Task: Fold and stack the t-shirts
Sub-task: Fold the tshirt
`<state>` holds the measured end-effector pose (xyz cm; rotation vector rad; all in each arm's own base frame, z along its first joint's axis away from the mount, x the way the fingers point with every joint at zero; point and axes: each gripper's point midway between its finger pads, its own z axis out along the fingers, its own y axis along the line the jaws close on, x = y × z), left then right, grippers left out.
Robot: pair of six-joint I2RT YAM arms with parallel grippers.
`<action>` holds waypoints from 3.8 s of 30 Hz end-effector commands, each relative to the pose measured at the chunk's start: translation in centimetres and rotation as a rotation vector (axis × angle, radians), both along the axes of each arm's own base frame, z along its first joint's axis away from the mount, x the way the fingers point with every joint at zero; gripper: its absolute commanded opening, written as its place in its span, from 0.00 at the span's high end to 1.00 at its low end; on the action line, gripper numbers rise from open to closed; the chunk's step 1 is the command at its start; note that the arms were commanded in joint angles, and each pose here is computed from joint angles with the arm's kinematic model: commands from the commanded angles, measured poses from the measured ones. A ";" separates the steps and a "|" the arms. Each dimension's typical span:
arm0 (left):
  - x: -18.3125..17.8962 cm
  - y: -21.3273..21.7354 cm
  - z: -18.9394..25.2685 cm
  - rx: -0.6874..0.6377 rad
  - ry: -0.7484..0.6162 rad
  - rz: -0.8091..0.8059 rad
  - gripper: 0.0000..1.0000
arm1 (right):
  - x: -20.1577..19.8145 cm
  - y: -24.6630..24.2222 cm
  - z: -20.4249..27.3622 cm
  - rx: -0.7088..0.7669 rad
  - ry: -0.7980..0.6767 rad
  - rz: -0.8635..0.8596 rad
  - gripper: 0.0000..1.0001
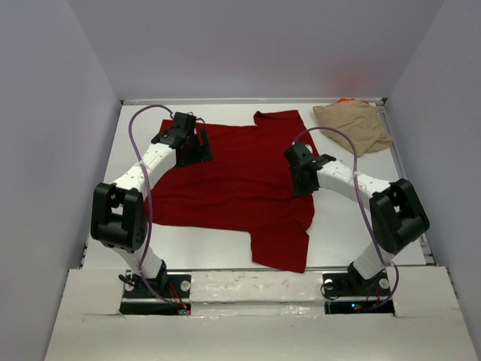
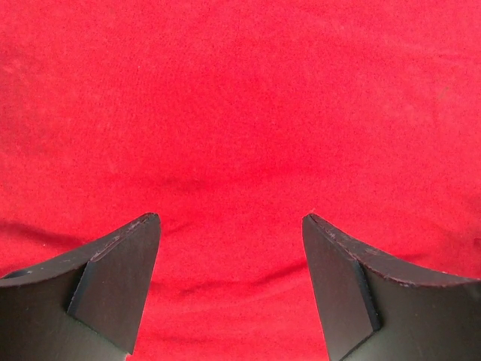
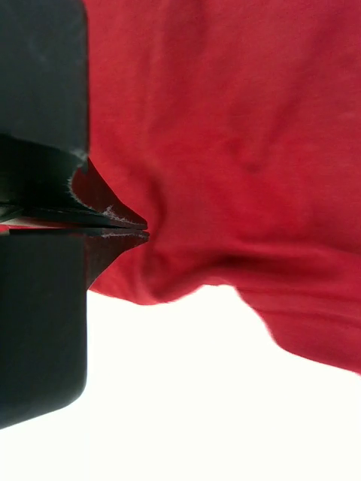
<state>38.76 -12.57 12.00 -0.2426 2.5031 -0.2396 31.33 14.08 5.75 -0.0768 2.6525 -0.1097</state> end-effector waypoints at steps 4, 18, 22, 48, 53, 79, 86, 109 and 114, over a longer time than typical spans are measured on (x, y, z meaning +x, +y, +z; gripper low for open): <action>-0.1 -1.1 1.8 -0.045 -0.032 -0.048 0.14 | -3.6 -1.0 -0.3 -0.032 0.027 -0.067 1.00; -1.0 -0.9 3.4 -0.052 -0.054 -0.065 0.12 | -7.3 2.3 -2.7 0.161 0.084 -0.038 1.00; -1.4 -0.8 2.9 -0.049 -0.047 -0.066 0.11 | -8.0 3.8 -4.9 0.211 0.135 -0.035 1.00; -1.7 -1.1 4.1 -0.053 -0.070 -0.115 0.10 | -15.5 6.2 -6.0 0.112 0.106 -0.094 0.94; -1.7 -1.0 4.2 -0.049 -0.068 -0.113 0.10 | -11.9 8.5 -4.4 0.091 0.039 -0.049 0.86; -0.6 -1.3 2.9 -0.034 -0.046 -0.106 0.10 | 1.9 4.5 0.4 0.031 -0.140 -0.129 1.00; 0.5 -0.7 2.4 0.006 -0.028 -0.074 0.10 | 8.4 1.6 0.7 0.045 -0.123 -0.126 1.00; 10.0 -3.7 1.6 -0.007 0.035 -0.028 0.11 | 18.4 -1.6 1.7 0.234 -0.049 -0.068 1.00; 11.7 -4.0 0.2 -0.007 0.062 -0.009 0.11 | 18.9 -1.0 1.3 0.250 -0.019 -0.041 1.00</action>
